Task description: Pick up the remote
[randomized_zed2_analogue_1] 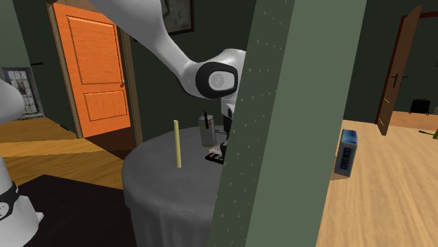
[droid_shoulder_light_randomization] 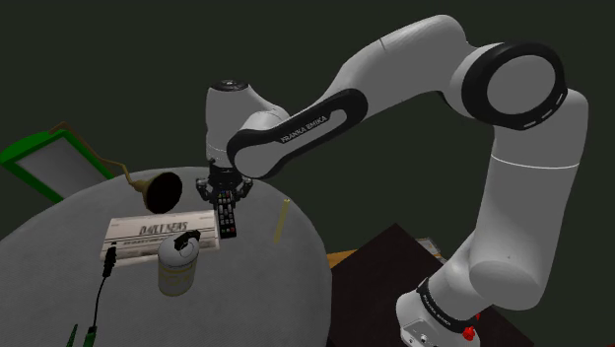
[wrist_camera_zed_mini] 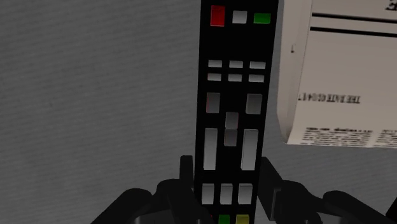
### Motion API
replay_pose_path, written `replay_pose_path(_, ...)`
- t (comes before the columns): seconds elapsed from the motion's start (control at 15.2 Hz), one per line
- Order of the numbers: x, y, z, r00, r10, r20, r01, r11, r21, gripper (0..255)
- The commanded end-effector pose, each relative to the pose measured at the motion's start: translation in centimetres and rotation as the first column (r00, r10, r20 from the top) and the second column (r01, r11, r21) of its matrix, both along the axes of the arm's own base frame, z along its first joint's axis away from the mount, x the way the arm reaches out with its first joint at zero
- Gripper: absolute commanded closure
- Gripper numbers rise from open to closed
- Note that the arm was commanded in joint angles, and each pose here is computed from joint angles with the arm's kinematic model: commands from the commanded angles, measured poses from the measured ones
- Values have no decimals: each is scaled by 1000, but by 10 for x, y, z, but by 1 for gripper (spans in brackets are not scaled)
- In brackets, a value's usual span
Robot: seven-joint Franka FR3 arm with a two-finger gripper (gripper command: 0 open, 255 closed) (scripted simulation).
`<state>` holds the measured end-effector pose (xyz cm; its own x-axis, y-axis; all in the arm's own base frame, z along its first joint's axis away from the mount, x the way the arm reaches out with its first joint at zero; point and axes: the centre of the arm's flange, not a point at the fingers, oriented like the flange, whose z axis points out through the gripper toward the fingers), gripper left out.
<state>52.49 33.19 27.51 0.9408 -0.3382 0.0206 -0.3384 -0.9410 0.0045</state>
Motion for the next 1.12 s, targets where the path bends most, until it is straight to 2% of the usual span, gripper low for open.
replay_pose_path(0.0, 0, -1, 3, 1000, -1, -4, 1, 1000, -2, 255)
replay_pose_path(0.92, 0, -1, 77, 1000, -1, -4, 1, 1000, -2, 255)
replay_pose_path(1.06, 0, -1, 78, 1000, -1, -4, 1, 1000, -2, 255)
